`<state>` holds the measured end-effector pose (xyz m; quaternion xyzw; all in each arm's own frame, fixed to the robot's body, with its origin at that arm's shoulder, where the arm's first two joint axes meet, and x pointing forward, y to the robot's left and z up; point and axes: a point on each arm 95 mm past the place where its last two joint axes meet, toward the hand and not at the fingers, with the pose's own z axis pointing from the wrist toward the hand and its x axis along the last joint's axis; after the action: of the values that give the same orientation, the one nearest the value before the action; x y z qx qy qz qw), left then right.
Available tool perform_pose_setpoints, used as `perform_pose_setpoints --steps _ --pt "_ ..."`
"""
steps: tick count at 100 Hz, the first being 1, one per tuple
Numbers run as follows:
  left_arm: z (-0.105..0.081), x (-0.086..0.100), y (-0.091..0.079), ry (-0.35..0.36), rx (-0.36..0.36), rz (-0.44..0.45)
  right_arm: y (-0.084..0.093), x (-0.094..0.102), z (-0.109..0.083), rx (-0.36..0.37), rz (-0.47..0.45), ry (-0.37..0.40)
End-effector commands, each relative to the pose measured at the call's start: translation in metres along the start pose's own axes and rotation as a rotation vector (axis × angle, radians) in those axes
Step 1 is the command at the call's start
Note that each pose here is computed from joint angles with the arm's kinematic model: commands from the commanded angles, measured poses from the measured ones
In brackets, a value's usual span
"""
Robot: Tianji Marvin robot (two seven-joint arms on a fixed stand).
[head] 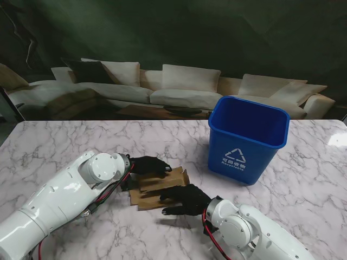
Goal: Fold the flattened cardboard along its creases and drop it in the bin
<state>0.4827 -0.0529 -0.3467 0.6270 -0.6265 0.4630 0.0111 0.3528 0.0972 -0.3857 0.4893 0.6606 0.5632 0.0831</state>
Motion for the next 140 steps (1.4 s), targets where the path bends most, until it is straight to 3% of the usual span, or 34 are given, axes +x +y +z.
perform_pose_setpoints --steps 1,18,32,41,62,94,119,140 --pt "0.002 -0.01 0.007 -0.038 -0.038 -0.007 -0.002 0.003 -0.006 -0.016 0.014 0.02" --pt "0.002 -0.009 0.007 -0.043 -0.04 -0.004 0.013 0.021 -0.02 -0.114 0.034 0.086" --pt "0.002 -0.009 0.006 -0.041 -0.038 -0.003 0.024 0.029 -0.025 -0.196 -0.024 0.133" --pt "0.002 -0.009 0.006 -0.041 -0.04 -0.004 0.028 0.03 -0.025 -0.211 -0.05 0.131" --pt "0.002 -0.008 0.007 -0.041 -0.041 -0.01 0.024 0.023 -0.018 -0.128 -0.086 0.114" --pt "0.002 -0.007 0.006 -0.034 -0.049 -0.007 0.001 0.008 0.0 0.024 -0.095 0.091" --pt "-0.006 -0.004 0.004 -0.022 -0.041 -0.019 -0.01 0.002 0.006 0.081 -0.073 0.071" --pt "-0.018 0.005 -0.006 0.02 0.022 0.043 -0.019 -0.004 0.01 0.111 -0.053 0.043"
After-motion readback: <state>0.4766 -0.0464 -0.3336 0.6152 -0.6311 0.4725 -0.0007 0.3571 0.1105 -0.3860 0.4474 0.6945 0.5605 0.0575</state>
